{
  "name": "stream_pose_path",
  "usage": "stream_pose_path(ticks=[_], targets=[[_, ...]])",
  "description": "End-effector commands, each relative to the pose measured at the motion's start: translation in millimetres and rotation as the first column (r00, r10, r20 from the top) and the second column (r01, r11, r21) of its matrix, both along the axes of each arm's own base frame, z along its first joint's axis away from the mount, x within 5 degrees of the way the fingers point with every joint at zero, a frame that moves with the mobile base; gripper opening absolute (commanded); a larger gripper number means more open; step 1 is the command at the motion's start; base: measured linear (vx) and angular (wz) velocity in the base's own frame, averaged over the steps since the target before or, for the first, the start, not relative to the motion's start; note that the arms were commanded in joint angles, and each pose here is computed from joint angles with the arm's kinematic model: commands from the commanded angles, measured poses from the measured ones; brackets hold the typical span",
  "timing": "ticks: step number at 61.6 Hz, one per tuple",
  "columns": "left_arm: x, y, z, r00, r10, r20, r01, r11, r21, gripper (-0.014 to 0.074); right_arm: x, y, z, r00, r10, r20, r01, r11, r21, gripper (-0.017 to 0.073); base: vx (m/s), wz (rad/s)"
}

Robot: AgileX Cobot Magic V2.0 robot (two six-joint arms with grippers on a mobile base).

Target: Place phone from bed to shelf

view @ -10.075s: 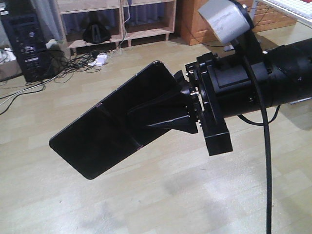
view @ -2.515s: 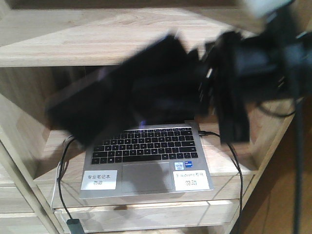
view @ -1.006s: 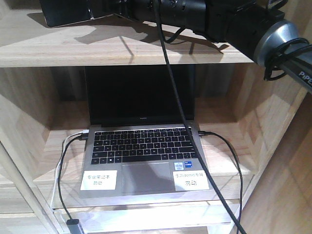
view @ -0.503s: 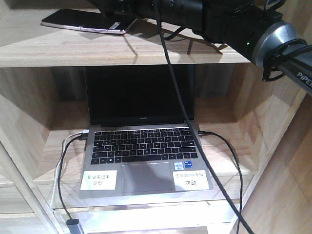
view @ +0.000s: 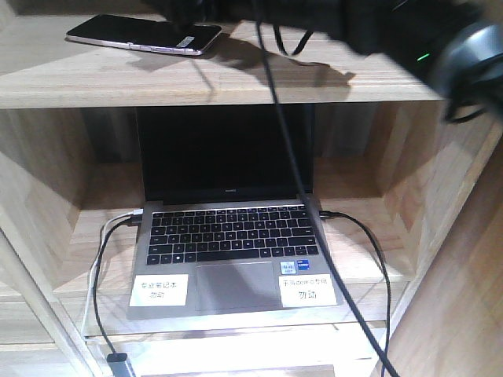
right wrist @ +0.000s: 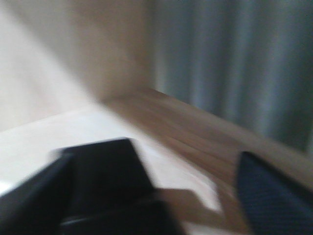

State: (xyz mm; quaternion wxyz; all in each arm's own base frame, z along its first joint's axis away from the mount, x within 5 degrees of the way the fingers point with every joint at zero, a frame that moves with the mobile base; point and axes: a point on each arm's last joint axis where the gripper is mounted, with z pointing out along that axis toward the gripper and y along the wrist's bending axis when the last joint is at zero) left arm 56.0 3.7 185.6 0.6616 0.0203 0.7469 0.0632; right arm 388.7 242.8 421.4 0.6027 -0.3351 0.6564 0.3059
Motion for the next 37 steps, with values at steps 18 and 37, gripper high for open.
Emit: stream_pose_path(ticks=[18, 37], targets=[[-1.1, -0.3, 14.6, 0.994, -0.002, 0.106, 0.003, 1.000, -0.007, 0.0001, -58.6, -44.2, 70.9, 0.998, 0.056, -0.040, -0.056, 0.998, 0.004, -0.0012, 0.00, 0.00], [-1.1, -0.3, 14.6, 0.994, -0.002, 0.106, 0.003, 1.000, -0.007, 0.0001, -92.8, -73.7, 84.4, 0.999, 0.029, -0.024, -0.029, 1.000, -0.003, -0.0006, 0.00, 0.00]])
